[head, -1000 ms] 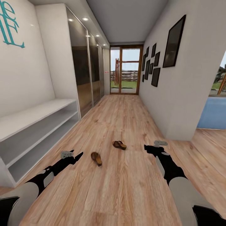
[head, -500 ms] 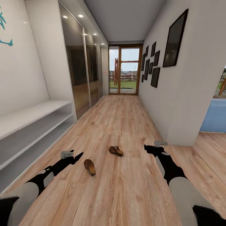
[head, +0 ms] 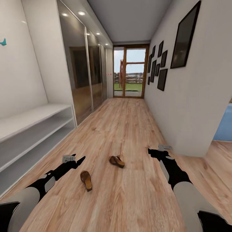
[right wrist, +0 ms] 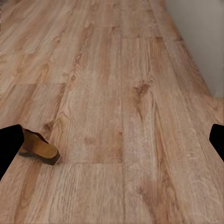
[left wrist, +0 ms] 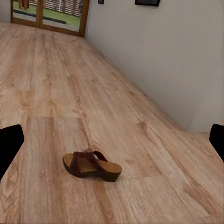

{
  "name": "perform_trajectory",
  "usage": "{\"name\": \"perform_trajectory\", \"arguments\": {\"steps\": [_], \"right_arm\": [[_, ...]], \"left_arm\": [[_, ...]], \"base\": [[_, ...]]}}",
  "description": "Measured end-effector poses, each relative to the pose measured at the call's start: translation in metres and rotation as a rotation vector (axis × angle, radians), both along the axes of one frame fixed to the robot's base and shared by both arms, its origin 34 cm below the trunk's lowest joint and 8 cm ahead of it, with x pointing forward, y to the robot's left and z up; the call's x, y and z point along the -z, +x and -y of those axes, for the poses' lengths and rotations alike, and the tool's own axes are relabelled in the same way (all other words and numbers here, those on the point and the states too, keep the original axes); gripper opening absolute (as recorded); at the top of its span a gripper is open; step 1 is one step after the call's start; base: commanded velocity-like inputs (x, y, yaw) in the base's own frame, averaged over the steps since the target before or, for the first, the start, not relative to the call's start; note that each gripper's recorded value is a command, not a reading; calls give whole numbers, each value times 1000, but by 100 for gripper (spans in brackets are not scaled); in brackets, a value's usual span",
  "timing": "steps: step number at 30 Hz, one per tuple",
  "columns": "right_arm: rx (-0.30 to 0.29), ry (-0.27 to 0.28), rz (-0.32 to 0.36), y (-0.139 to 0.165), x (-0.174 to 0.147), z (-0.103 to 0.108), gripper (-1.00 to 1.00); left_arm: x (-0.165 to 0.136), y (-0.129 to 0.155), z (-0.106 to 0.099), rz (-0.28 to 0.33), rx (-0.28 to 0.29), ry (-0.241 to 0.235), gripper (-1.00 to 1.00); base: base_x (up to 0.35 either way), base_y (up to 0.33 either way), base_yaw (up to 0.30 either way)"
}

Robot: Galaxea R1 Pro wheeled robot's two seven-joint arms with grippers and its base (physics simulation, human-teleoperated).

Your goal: Pick up the two gym shoes and the two sandals from the corridor floor and place them onto the hallstand (shoe rack) in the corridor, making sure they are on the rack and not on the floor. Arrange them so the two gym shoes are next to each other and the two sandals are next to each other.

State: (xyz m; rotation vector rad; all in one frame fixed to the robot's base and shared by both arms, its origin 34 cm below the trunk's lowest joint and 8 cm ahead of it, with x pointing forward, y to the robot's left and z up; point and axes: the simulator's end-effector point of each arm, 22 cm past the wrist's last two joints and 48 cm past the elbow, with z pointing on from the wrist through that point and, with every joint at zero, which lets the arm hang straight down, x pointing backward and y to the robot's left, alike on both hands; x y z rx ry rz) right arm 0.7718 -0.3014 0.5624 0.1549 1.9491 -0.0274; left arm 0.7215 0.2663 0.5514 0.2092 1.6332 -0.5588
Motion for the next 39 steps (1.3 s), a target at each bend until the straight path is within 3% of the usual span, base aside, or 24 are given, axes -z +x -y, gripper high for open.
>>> {"name": "perform_trajectory", "arguments": {"steps": [15,39], "right_arm": [[0,1,-1,0,1,0,100],[0,2,0,0,1,0,100]], "left_arm": [[1,0,0,-1,0,0,100],[1,0,0,-1,1,-1,100]], "base": [[270,-170,202],[8,-5,247]]}}
